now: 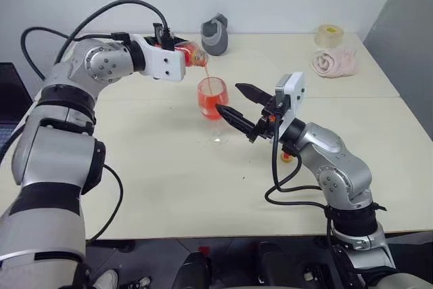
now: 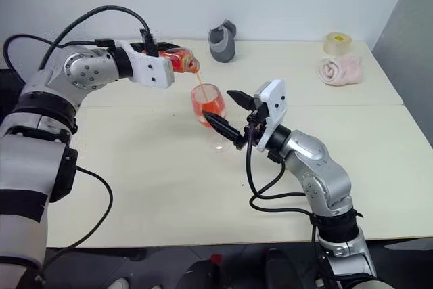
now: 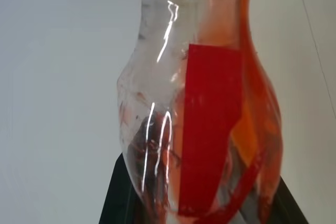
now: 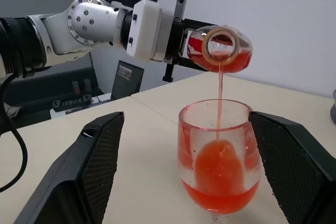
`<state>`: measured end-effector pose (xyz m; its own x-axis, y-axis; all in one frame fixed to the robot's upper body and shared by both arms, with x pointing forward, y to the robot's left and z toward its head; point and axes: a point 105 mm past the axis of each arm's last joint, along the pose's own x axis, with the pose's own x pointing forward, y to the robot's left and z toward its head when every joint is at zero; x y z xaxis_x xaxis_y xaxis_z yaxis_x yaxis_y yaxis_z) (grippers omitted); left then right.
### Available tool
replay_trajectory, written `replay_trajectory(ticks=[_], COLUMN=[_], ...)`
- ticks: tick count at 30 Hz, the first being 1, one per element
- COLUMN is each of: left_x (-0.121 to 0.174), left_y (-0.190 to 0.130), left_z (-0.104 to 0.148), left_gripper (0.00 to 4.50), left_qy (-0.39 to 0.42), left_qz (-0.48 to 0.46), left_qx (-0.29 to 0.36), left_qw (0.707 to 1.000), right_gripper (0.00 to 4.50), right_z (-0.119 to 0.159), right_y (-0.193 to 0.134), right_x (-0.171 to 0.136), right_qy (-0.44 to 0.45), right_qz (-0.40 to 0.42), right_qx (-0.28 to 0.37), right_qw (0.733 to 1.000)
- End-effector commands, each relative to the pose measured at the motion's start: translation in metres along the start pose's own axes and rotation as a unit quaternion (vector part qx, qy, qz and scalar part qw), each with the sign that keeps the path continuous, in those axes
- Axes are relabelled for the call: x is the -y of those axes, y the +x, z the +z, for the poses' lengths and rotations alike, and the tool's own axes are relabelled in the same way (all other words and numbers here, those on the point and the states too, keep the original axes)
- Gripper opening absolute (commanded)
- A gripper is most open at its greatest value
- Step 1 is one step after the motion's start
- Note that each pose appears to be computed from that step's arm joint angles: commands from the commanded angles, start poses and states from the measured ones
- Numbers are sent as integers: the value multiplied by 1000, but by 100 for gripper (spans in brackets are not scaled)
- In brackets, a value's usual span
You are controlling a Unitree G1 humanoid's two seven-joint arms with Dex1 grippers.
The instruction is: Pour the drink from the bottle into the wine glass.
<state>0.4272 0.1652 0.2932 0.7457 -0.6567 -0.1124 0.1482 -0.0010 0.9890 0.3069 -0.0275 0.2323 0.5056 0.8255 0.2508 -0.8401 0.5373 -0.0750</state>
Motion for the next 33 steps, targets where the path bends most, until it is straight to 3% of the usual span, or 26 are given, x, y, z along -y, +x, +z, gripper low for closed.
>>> replay_trajectory(ticks=[1, 8, 12, 16, 21, 27, 33], left_x=[-27, -40, -37, -11, 42, 83, 109], left_y=[-9, -14, -21, -30, -52, -58, -59], left_z=[-1, -10, -28, -44, -66, -55, -55], left_gripper=[96, 96, 96, 96, 96, 96, 96], left_qy=[-53, -168, -289, -361, -482, -556, -579], left_qz=[58, 116, 181, 225, 307, 328, 333], left_qx=[6, 16, 15, -5, -65, -63, -77], left_qw=[997, 979, 940, 905, 818, 761, 740], right_gripper=[406, 406, 406, 406, 406, 406, 406], right_z=[10, 14, 16, 5, -20, -34, -37], right_y=[1, 1, -8, -29, -60, -67, -64], right_x=[-2, -3, -11, -22, -31, -31, -28], right_qy=[-14, -16, -40, -60, -50, -51, -57], right_qz=[7, 14, 43, 77, 107, 110, 103], right_qx=[18, 23, 17, -11, -53, -69, -68], right_qw=[1000, 999, 998, 995, 992, 990, 991])
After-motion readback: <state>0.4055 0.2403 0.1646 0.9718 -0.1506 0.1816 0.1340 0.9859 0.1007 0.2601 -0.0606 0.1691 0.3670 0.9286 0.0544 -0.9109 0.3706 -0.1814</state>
